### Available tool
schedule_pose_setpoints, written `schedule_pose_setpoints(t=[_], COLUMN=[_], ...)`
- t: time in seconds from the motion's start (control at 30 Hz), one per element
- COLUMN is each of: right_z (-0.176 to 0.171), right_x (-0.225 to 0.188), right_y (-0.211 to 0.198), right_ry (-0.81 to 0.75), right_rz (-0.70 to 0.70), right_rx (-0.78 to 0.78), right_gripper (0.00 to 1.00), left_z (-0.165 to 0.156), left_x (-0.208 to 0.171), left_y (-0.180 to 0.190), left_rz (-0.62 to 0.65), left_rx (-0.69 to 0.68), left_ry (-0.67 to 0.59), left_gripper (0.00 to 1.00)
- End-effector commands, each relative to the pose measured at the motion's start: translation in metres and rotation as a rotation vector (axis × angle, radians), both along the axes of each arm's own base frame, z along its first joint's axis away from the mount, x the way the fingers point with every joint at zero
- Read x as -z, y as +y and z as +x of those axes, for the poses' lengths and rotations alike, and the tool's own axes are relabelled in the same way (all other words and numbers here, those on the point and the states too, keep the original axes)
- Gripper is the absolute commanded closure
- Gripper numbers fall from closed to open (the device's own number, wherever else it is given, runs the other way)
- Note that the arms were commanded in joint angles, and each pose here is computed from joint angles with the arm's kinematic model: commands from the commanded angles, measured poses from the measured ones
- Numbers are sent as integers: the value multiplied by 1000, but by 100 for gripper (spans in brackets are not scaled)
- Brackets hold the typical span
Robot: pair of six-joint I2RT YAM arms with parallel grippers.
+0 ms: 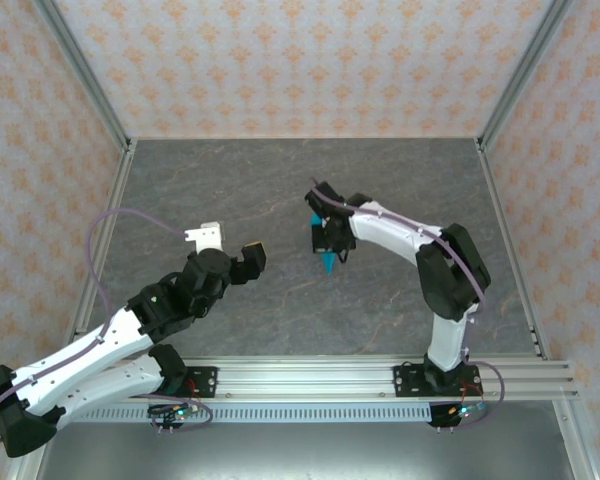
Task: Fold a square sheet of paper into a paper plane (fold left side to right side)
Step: Place the paper plane at the center of the table.
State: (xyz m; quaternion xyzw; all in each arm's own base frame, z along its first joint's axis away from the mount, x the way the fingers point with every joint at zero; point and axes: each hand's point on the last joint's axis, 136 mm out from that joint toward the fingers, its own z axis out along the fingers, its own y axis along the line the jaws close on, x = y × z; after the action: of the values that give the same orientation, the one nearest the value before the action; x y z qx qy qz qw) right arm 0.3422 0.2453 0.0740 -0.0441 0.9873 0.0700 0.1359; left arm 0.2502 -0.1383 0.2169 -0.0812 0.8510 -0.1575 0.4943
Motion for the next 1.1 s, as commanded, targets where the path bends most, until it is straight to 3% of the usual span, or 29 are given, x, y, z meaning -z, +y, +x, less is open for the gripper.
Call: schedule_pose_setpoints(t=[0.0,0.3,0.67,1.07], right_z=[17,49,42,37], right_x=[7,31,63,56], right_y=[-22,-27,-23,-23], right_ry=[42,125,205,203], right_rz=[-99,-131,-128,-141], right_rx=[-27,-3,-1,-28], right_gripper=[97,96,92,83], left_z=[0,0,2,9], left_x=[-9,-8,-6,0], left_y=[2,-3,-9,-11], left_rz=[16,21,26,12], left_rx=[12,46,65,51], left_ry=[-14,-19,-8,-14], left_gripper=[1,1,1,0])
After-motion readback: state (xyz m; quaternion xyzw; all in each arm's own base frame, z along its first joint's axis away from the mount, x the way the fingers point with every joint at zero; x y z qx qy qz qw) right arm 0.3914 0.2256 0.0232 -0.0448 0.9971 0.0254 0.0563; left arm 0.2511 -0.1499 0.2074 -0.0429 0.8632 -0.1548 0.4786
